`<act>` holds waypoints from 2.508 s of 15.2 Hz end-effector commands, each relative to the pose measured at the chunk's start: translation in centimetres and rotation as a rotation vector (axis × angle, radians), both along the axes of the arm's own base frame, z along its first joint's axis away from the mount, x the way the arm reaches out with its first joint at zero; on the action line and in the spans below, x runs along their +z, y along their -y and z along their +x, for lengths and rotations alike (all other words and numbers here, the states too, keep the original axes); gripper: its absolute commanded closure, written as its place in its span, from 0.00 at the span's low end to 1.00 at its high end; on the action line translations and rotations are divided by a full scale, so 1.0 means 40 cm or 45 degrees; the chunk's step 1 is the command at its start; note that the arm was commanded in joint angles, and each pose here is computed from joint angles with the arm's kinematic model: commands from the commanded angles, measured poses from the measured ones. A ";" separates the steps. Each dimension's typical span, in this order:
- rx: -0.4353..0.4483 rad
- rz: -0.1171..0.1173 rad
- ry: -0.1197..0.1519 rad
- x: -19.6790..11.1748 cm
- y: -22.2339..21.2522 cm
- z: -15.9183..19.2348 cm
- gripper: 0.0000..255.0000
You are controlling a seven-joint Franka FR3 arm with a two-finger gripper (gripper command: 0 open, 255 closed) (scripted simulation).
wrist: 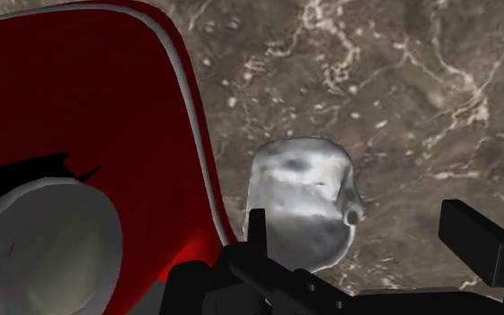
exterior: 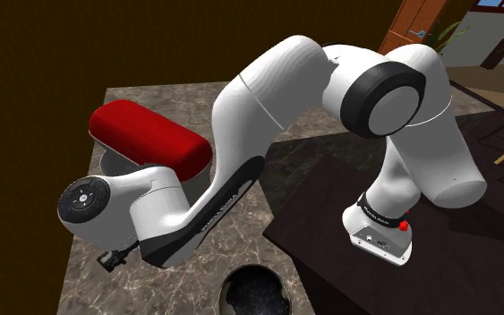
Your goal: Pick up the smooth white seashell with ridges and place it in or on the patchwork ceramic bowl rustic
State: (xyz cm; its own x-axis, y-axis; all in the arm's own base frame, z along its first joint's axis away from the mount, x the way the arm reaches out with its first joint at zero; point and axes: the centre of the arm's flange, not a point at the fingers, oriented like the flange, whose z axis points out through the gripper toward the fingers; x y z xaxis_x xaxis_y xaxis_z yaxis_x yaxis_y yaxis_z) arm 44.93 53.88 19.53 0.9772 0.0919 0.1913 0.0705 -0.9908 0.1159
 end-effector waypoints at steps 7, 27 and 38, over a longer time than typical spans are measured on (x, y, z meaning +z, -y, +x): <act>-0.022 -0.055 -0.051 -0.109 0.044 0.010 0.00; -0.022 -0.055 -0.051 0.010 0.044 0.010 1.00; -0.895 0.159 -0.150 0.033 -0.080 0.063 0.00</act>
State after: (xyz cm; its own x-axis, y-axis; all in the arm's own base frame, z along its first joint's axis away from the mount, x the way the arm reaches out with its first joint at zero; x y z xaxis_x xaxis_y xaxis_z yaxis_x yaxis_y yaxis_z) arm 46.86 55.87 20.93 0.8924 -0.4441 0.0802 -0.4485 -0.8925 0.0485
